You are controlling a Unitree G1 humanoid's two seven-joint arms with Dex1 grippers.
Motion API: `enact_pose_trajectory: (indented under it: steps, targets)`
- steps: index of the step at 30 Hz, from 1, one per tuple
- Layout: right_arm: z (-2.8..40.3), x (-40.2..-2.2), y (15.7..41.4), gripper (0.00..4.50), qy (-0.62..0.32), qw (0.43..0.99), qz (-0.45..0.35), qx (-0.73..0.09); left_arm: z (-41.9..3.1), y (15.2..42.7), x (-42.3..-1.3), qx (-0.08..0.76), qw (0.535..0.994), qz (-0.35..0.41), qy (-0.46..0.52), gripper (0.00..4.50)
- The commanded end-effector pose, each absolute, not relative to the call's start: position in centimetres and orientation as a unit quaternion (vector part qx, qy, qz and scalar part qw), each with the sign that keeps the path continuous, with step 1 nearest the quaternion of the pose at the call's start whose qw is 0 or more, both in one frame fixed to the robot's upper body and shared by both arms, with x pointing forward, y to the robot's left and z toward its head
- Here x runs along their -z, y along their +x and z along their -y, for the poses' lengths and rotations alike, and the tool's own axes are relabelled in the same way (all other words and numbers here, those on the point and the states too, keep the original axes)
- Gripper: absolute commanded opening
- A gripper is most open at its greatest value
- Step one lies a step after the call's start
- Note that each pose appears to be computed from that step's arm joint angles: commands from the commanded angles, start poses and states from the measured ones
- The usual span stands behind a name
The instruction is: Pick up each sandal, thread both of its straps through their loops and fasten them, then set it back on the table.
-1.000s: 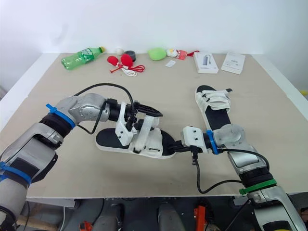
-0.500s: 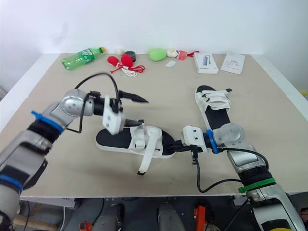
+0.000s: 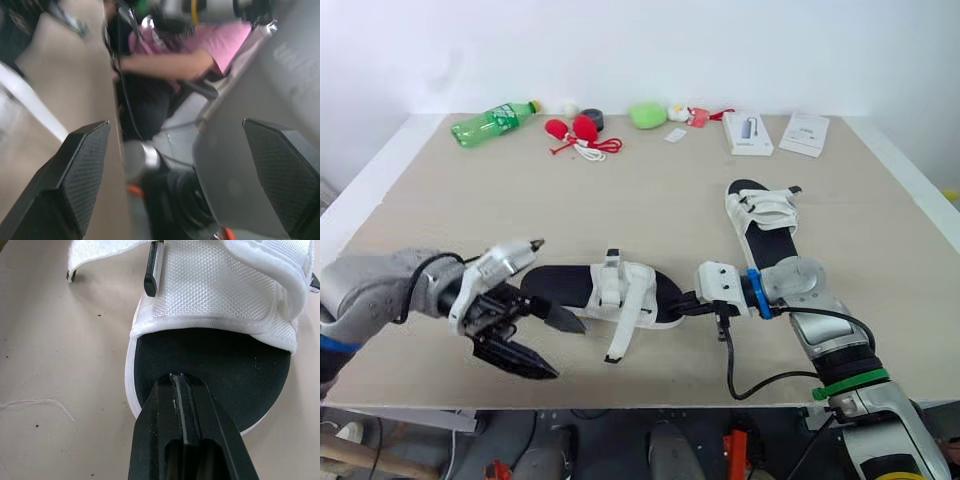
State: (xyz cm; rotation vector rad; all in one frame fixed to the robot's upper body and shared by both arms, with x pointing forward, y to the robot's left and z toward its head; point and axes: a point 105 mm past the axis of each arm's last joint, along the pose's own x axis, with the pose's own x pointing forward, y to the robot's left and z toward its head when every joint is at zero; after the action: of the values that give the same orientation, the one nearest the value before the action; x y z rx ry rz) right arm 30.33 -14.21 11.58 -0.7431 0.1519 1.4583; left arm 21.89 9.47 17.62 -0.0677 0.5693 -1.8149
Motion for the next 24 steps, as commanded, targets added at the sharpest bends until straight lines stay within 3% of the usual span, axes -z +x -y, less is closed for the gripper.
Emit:
enact_pose_trajectory:
  steps: [1,9,18,21,24]
  targets:
    - [14.8,-10.0,29.9,0.0,-0.333,0.672,-0.107,-0.653,-8.4,23.1,-16.3,0.748,0.631,-0.202,0.026,4.37]
    - [14.7,-9.9,29.7,0.0,-0.332,0.669,-0.11,-0.655,-6.1,24.9,-11.4,0.692,0.696,-0.162,0.101,4.37]
    - [14.7,-9.8,29.6,0.0,-0.335,0.669,-0.11,-0.655,-4.6,24.8,-10.7,0.695,0.699,-0.163,0.047,4.37]
    - [14.8,-9.8,29.5,0.0,-0.335,0.669,-0.111,-0.654,-4.4,24.4,-10.8,0.704,0.69,-0.167,0.036,3.66]
    - [14.9,-9.8,29.5,0.0,-0.336,0.669,-0.111,-0.653,-4.8,24.2,-10.5,0.704,0.685,-0.186,0.032,2.36]
